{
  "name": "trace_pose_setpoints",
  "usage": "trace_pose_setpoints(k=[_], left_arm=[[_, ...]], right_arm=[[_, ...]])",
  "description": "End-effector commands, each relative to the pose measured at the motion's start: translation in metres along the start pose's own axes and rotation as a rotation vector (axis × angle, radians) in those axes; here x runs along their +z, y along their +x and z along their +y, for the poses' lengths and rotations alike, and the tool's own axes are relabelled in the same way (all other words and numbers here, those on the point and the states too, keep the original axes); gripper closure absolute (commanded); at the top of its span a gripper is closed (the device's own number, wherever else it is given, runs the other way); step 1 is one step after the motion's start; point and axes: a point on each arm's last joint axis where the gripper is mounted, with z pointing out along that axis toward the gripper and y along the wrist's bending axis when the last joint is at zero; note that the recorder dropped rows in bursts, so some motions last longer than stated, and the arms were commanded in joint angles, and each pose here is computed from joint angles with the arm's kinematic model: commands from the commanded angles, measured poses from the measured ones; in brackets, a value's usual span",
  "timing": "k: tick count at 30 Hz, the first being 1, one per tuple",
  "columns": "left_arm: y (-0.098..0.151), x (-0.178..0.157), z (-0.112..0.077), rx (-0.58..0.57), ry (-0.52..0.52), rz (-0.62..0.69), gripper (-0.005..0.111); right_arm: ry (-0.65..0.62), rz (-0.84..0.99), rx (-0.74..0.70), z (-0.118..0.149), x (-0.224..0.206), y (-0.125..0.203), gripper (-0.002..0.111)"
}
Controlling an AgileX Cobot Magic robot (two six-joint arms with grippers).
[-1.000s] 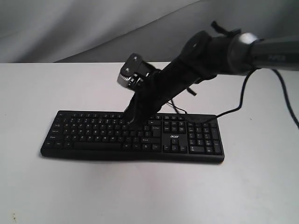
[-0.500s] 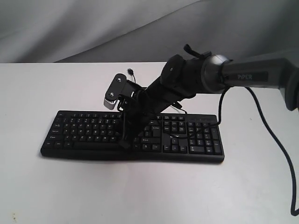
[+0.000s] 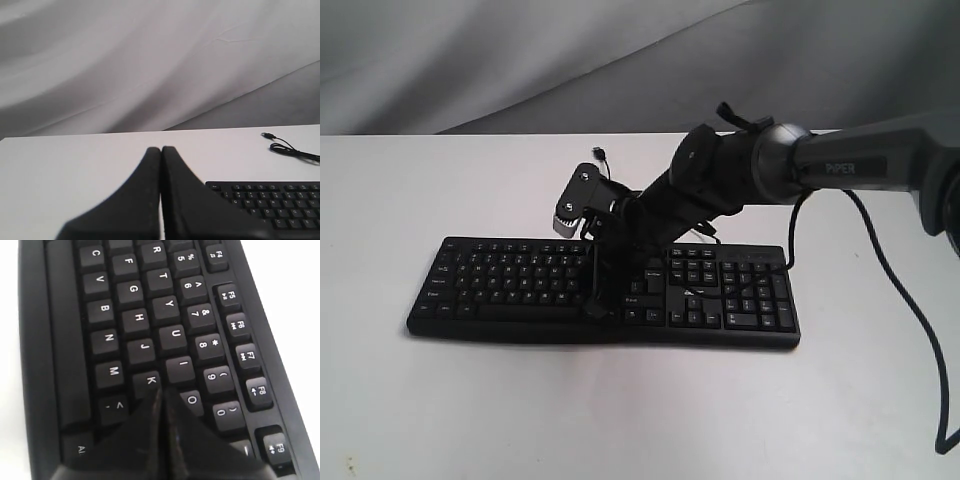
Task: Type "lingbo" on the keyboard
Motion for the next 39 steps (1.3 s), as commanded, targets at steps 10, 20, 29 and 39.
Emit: trace_pose_setpoints(k=[10,20,29,39], left_arm=[[0.001,0.000,0.000,-0.002,0.007,-0.008,0.106],[0.001,0.000,0.000,-0.002,0.007,-0.008,0.106],[0.001,0.000,0.000,-0.002,0.007,-0.008,0.106],[0.001,0.000,0.000,-0.002,0.007,-0.008,0.106]], right_arm=[[-0.008,0.004,-0.019,-0.003,0.003,0.003,0.108],[0.033,-0.103,-0.062,-0.007,-0.009,-0.034,0.108],[-0.016,-0.038,-0.044,-0.011,0.010,-0.025,0.108],[-0.009,-0.030,-0.055,-0.012,0.010,-0.024,0.108]])
